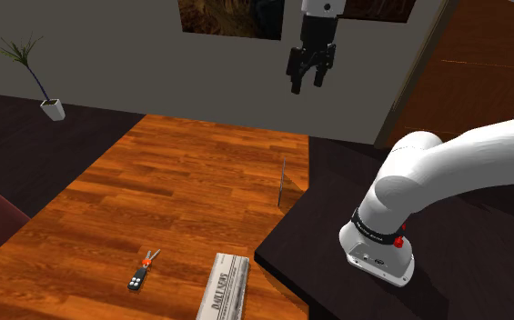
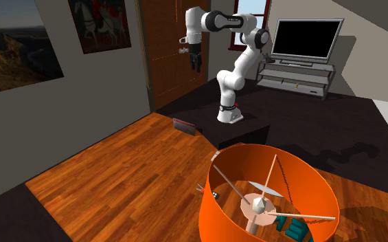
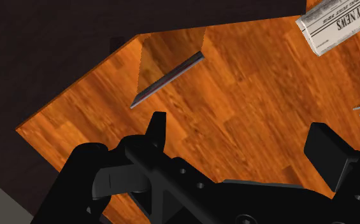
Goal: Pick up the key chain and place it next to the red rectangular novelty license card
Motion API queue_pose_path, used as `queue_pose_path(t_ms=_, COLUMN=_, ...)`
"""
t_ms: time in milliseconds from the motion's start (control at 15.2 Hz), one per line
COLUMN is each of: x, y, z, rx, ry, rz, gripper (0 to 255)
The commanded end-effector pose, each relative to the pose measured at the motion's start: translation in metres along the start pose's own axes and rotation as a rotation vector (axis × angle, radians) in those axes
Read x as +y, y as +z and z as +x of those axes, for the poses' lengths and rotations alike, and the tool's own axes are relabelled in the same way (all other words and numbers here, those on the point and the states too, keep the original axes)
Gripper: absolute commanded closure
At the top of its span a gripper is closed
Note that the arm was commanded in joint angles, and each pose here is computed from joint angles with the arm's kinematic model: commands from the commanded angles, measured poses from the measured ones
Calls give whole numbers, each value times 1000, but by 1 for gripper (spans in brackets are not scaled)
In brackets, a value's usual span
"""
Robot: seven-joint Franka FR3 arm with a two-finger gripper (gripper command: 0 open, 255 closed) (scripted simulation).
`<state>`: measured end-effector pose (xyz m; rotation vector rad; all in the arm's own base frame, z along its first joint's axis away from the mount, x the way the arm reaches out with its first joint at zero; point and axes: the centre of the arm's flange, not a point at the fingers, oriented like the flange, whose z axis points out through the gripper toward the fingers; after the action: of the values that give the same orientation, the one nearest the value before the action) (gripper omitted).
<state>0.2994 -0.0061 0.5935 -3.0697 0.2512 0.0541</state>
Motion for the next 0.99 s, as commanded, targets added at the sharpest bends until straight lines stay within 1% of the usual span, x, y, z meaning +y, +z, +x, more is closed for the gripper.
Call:
queue_pose_path(t_ms=0, x=0, y=0, z=0, rx=0, ry=0, rz=0, gripper=0)
queue_pose_path(t_ms=924, x=-138, y=121, z=29, rx=15, ry=-25, rz=-13, gripper=0)
